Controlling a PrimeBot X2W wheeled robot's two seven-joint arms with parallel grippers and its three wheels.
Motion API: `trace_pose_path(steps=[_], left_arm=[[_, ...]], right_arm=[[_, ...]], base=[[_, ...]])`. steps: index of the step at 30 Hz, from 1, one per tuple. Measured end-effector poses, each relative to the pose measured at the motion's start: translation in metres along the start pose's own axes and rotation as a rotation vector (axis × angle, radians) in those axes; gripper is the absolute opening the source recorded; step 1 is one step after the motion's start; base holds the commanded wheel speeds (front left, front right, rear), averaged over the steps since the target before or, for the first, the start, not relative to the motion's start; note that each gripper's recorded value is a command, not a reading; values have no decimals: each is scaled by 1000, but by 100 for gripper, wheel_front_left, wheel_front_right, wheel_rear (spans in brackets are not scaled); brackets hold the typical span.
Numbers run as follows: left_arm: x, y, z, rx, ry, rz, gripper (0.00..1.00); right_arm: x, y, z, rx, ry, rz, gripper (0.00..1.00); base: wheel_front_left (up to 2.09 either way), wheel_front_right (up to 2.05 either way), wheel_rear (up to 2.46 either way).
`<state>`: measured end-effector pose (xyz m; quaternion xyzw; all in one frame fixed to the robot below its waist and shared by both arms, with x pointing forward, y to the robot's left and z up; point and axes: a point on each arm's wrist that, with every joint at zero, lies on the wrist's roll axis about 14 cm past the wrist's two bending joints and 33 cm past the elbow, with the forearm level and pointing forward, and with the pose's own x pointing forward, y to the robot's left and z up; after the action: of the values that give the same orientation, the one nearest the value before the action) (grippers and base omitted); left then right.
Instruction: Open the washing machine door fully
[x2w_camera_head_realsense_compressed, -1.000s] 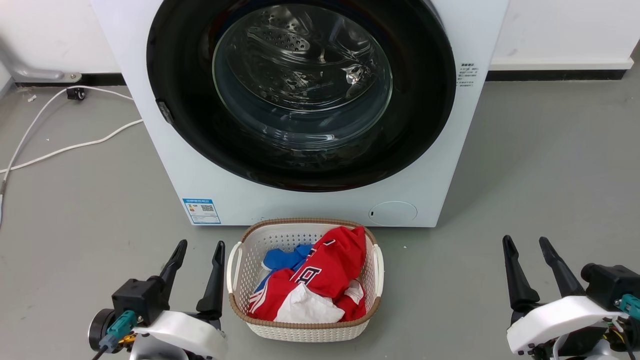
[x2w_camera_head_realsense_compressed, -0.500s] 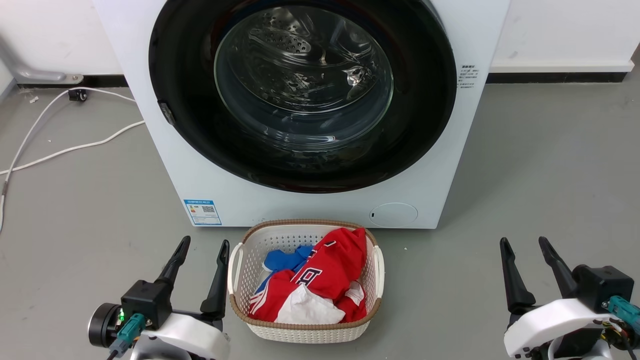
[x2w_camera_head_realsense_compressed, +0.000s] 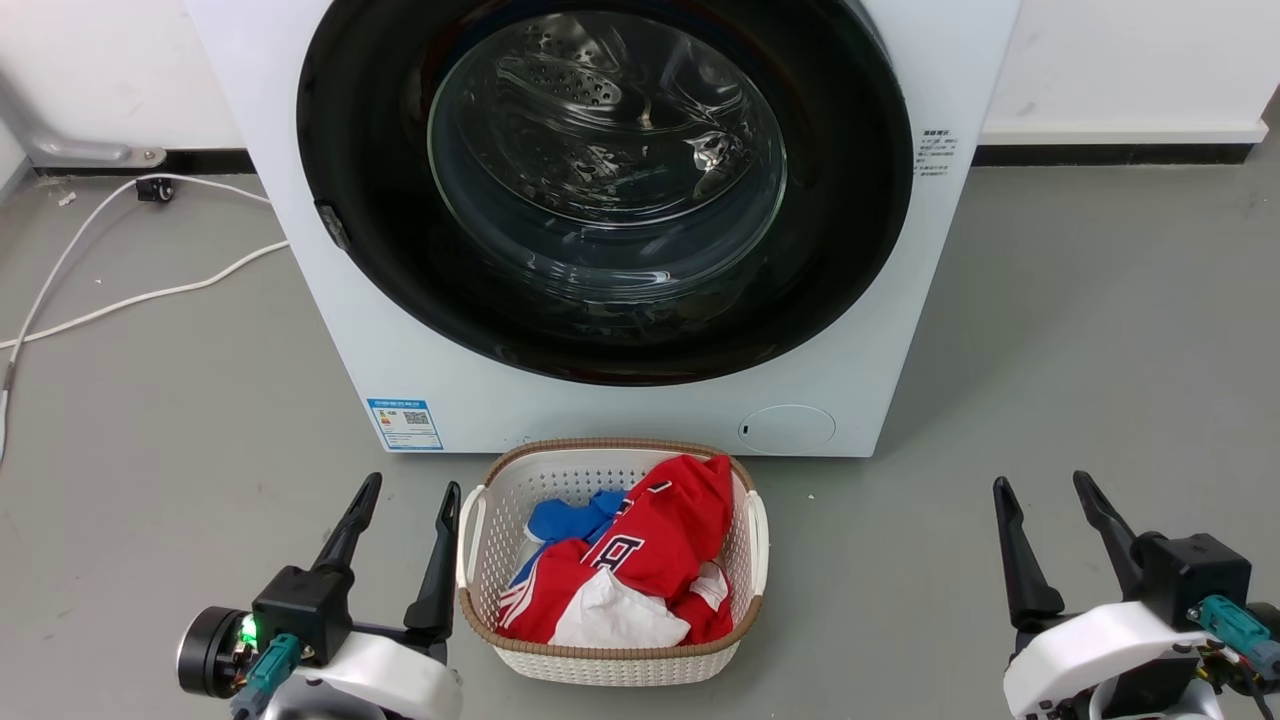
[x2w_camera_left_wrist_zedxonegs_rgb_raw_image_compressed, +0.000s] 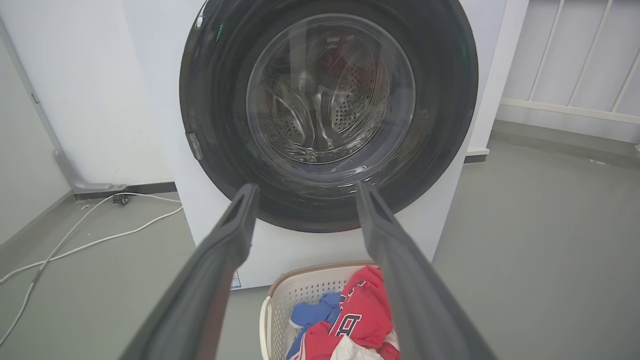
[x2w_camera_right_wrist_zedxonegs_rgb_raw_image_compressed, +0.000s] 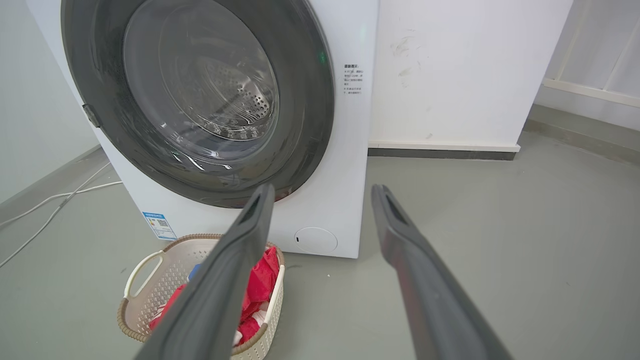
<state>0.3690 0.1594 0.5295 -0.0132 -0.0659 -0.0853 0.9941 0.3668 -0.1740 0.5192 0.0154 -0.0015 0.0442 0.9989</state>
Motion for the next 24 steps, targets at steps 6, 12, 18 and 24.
trace_pose_path(steps=[6, 12, 18, 24], left_arm=[[0, -1, -1, 14, -1, -3, 100], [-1, 0, -5, 8, 12, 0, 100], [-1, 1, -8, -7, 23, 8, 100], [-1, 1, -9, -13, 28, 13, 100]], right_arm=[[0, 0, 1, -21, -4, 1, 100], [0, -1, 0, -21, -4, 0, 100], [0, -1, -1, 0, -3, -3, 37], [-1, -1, 0, 46, -10, -6, 0]], base=[[0, 0, 0], [0, 0, 0], [0, 0, 0], [0, 0, 0]])
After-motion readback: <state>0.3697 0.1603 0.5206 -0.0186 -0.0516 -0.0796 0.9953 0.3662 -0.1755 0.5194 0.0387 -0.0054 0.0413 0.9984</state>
